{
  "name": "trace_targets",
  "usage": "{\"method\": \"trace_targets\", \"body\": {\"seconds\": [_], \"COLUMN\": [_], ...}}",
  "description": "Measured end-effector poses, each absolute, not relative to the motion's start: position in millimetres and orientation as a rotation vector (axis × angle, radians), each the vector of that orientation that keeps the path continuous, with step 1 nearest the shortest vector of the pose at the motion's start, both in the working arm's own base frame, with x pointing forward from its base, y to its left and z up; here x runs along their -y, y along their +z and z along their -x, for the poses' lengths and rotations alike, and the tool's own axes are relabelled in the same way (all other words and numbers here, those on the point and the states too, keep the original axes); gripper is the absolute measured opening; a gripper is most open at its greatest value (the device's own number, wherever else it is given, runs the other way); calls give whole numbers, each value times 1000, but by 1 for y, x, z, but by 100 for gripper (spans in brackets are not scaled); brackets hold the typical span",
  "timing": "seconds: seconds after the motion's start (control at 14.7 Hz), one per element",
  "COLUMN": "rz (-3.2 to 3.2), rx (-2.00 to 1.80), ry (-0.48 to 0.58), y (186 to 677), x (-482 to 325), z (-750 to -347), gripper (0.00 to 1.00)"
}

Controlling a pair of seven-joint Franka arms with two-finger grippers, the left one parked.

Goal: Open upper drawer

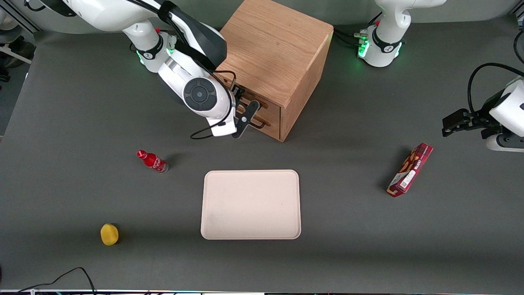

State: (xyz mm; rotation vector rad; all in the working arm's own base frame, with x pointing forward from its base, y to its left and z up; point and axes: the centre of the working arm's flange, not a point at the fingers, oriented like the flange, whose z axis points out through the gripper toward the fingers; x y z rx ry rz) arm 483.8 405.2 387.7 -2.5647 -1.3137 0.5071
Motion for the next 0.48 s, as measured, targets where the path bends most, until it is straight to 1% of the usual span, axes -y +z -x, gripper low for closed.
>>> {"method": "trace_targets", "body": {"seconds": [0.48], "rz": [2557], "rx": [1328], "ry": [502], "y": [376], "x": [-411], "z": [-483], "gripper": [98]}}
